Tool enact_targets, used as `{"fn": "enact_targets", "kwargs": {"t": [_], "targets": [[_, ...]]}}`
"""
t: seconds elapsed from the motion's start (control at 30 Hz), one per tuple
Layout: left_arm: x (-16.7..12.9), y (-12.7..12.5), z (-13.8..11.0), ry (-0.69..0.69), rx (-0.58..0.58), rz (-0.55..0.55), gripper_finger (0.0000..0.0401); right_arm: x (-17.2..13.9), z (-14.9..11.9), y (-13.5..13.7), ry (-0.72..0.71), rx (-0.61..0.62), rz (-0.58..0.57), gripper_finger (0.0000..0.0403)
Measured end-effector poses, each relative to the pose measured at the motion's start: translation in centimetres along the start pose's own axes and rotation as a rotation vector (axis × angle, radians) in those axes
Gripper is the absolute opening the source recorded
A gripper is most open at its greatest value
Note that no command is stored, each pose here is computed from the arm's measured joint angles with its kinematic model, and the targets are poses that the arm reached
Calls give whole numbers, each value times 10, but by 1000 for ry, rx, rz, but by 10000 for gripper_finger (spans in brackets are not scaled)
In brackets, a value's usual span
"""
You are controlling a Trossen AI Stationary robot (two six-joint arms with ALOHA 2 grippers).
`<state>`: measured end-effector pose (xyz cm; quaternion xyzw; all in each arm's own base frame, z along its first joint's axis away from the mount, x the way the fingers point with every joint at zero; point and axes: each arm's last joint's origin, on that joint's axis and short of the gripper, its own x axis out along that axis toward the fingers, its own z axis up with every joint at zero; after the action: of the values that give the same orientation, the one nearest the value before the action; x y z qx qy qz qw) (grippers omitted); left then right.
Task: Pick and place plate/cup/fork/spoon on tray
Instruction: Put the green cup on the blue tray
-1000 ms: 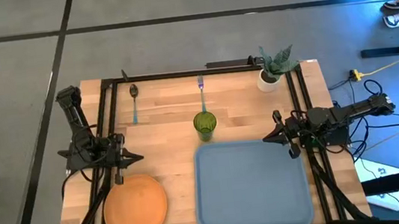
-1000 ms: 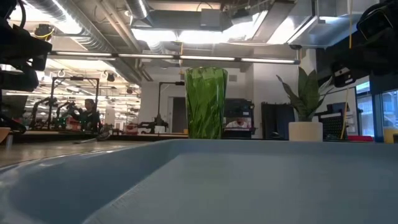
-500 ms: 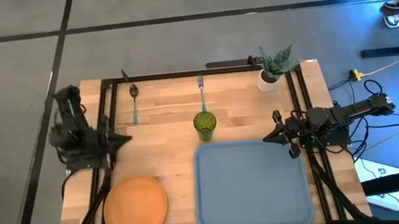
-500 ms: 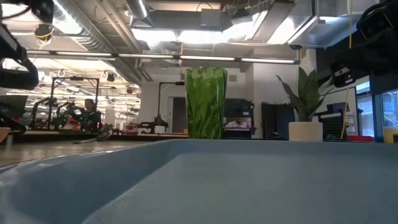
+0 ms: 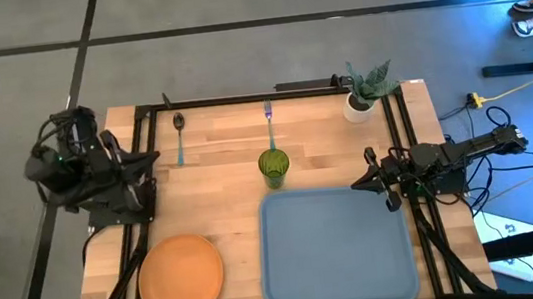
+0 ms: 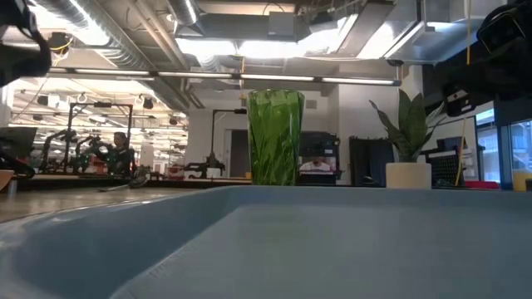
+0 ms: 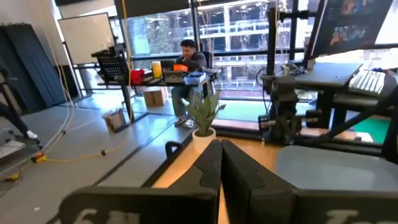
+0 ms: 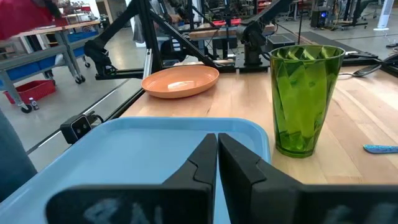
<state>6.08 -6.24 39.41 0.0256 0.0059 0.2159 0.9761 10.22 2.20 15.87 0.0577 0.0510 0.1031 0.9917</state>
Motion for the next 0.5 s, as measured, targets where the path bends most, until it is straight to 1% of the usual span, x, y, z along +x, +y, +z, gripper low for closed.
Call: {"fn": "enact_targets", "kwargs": {"t": [0.07,0.13,0.33,0.43,0.5], "targets": [[0,-5,8,0,-3,0,0,0,0,0,0,0,0,21],[0,-13,12,0,-30,0,0,0,0,0,0,0,0,21],[-3,-30,4,-5,-135,-40,0,0,0,0,0,0,0,21],[-4,-33,1,-32,-205,-153,0,0,0,0,0,0,0,21],[-4,-33,1,-56,-274,-278,0,0,0,0,0,0,0,21]]}}
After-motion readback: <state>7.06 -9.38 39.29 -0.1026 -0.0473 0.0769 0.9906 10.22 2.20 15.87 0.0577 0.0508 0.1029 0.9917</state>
